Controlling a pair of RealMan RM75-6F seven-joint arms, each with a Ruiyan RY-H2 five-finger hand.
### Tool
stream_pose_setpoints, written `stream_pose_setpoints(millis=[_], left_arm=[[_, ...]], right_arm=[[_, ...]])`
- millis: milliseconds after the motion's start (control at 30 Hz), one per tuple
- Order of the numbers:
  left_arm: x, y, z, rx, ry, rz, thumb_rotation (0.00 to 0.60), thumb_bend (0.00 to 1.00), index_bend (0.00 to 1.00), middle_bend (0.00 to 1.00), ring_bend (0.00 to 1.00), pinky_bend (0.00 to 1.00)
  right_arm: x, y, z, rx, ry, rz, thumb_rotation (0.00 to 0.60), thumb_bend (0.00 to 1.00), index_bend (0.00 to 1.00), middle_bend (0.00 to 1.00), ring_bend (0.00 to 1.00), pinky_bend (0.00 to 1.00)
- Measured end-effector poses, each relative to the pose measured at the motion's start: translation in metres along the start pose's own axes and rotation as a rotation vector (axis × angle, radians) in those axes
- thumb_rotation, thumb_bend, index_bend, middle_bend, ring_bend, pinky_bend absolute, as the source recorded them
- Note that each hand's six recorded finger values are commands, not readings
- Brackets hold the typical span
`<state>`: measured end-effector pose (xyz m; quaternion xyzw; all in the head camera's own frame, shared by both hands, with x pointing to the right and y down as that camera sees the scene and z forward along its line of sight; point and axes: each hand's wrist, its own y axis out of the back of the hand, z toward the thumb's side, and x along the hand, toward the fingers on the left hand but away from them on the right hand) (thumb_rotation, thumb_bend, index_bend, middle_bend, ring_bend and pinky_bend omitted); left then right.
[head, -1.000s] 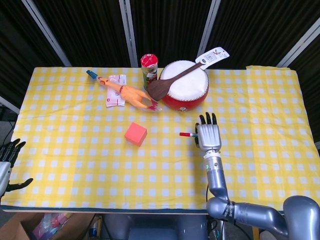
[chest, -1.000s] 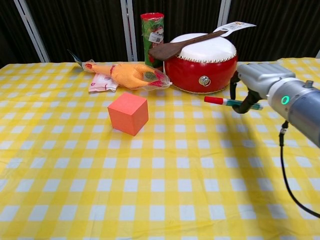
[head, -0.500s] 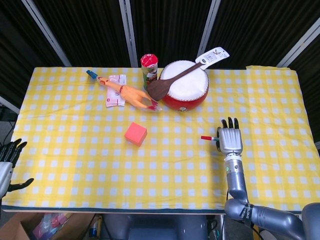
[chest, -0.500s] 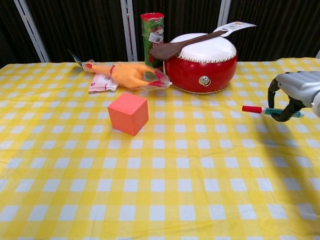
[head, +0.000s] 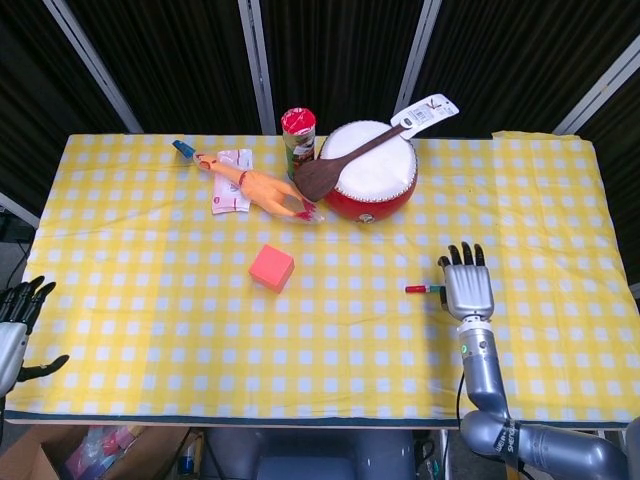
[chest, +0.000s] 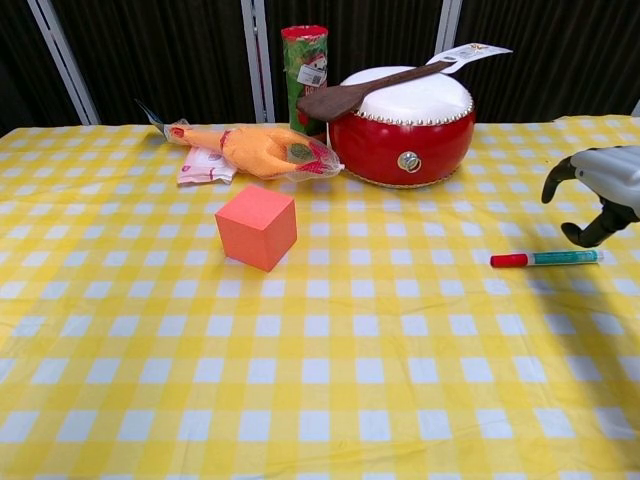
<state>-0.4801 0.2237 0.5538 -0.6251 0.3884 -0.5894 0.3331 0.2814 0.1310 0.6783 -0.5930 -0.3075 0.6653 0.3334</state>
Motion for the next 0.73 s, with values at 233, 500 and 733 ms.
stream_pose_setpoints(millis=[233,500,733], left_arm=[[0.0,0.003,0.0,-0.003,-0.004,0.027,0.6,0.01,0.0,0.0,0.0,0.0],[-0.002,0.005,-0.001,0.01,-0.006,0.08,0.6,0.01,0.0,0.0,0.0,0.0],[-0.005,0.007,0.001,0.029,-0.01,0.124,0.6,0.01,0.0,0.0,0.0,0.0]], right_arm=[[0.029,0.022,-0.017,-0.04,0.06,-0.059,0.6,0.54,0.22,0.1,0.0,0.02],[0.089,0.04,-0.078,-0.128,0.114,-0.137,0.6,0.5,0.01,0.01,0.0,0.0],[0.131,0.037,-0.12,-0.125,0.149,-0.204,0.6,0.49,0.0,0.0,0.0,0.0]])
